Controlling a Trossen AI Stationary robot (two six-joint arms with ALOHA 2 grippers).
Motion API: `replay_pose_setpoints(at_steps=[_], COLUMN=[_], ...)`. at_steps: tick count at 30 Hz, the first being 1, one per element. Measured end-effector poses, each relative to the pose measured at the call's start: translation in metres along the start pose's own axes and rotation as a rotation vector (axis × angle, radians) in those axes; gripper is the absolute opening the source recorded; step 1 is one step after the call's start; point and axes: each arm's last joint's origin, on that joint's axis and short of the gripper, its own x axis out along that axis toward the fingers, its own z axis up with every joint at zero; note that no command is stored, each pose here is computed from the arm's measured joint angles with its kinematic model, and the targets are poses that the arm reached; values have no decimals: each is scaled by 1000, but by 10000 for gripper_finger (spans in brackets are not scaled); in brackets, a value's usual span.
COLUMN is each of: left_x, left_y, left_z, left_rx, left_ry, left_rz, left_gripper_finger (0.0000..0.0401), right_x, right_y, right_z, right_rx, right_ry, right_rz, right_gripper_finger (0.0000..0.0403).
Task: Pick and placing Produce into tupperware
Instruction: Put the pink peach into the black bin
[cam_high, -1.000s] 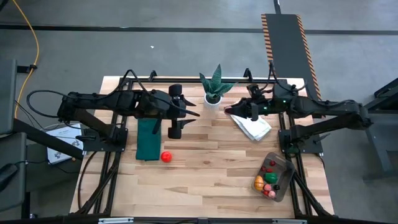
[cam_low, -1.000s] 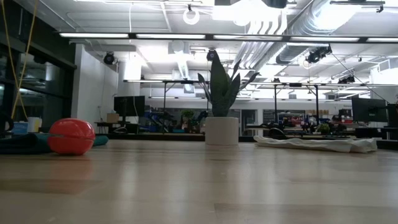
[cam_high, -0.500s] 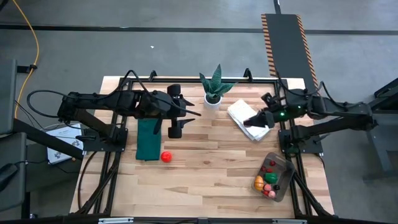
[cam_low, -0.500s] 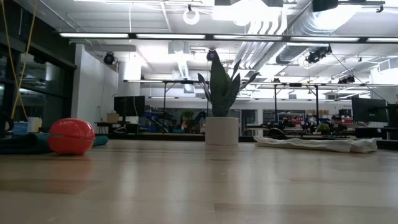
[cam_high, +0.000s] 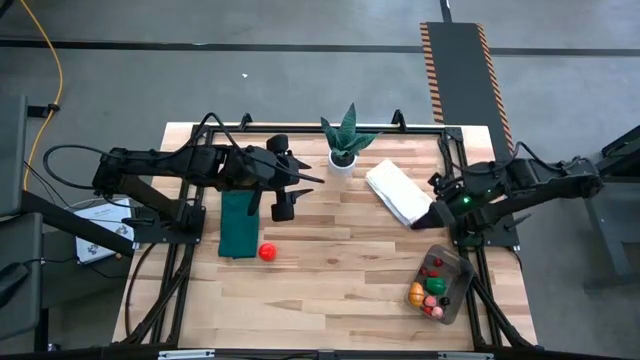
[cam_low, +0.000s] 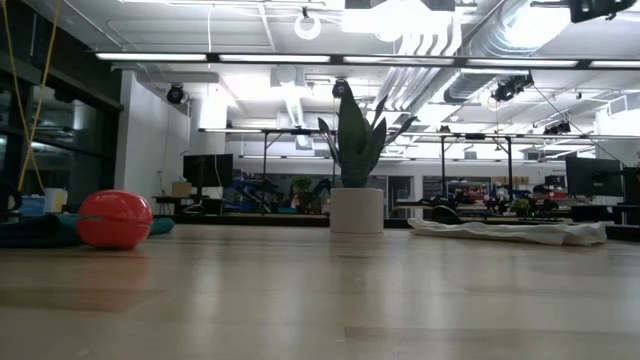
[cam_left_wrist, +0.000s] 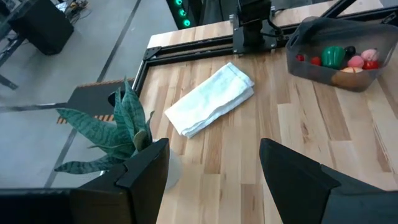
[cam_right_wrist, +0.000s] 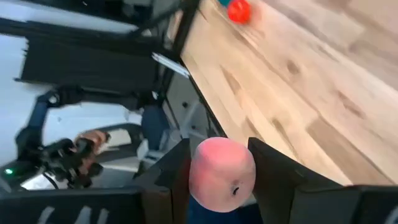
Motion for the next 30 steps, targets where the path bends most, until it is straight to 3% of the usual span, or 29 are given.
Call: replay_pose_setpoints(at_steps=[8, 17, 30], left_x=[0, 0, 0], left_y=[0, 1, 1], left_z=[0, 0, 0], left_rx=[-22, -23, -23], left_ry=[2, 3, 3], left_rz=[19, 26, 26], left_gripper_finger=[239, 239, 239], right_x=[1, -1, 8], right_y=[-2, -14, -24], right_z=[-16, -33, -47], right_rx=[45, 106, 144], right_ry=[112, 230, 266], right_rz=[-44, -195, -417], right_gripper_finger=[124, 124, 124])
